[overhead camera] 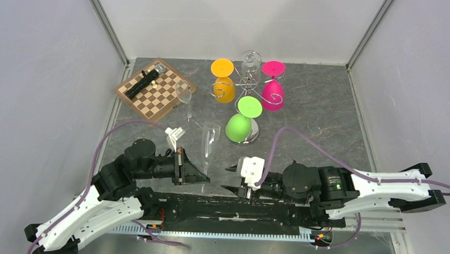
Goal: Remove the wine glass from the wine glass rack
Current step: Place the wine glass at the center of the board.
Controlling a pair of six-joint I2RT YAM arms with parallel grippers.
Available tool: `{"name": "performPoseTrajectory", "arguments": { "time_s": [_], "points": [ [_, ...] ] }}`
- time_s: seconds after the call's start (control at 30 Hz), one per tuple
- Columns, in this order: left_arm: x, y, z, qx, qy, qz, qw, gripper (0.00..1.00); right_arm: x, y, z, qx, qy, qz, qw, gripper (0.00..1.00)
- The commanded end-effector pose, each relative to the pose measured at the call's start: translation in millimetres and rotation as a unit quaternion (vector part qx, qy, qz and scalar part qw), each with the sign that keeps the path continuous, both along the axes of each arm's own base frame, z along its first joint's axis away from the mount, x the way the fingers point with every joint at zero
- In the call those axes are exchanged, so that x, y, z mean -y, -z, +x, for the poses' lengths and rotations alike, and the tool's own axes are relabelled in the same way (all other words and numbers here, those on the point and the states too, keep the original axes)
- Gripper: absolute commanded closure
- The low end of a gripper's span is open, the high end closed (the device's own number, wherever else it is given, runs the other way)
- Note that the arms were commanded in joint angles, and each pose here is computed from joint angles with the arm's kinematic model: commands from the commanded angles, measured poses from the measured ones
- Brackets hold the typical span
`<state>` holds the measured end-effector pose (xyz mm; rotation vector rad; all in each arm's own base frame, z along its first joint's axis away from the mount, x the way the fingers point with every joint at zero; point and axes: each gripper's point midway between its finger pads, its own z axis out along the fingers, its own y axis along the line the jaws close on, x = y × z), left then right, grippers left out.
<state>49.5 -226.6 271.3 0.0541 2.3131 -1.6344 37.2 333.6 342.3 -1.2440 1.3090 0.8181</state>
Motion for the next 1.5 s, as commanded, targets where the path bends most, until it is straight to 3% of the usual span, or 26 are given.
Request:
{"name": "performPoseTrajectory", "arguments": {
  "time_s": [0.0, 0.23, 0.67, 0.93, 1.47],
  "points": [
    [-4, 11, -21, 0.049, 0.084, 0.022, 0.995, 0.98, 16, -24, 7, -0.033, 0.037, -0.005, 0.999, 0.5],
    [-18, 14, -39, 0.095, 0.149, 0.054, 0.983, 0.98, 19, -51, 2, -0.069, 0.015, -0.012, 0.997, 0.51],
    [-39, -4, -62, 0.18, 0.216, 0.05, 0.959, 0.98, 15, -60, 37, -0.18, -0.017, -0.02, 0.983, 0.53],
    [-47, -9, -73, 0.215, 0.235, 0.026, 0.948, 0.98, 7, -81, 30, -0.194, -0.092, -0.004, 0.977, 0.53],
    [-55, -16, -84, 0.264, 0.265, 0.009, 0.927, 0.98, -12, -77, 24, -0.188, -0.2, -0.034, 0.961, 0.55]
  ]
}}
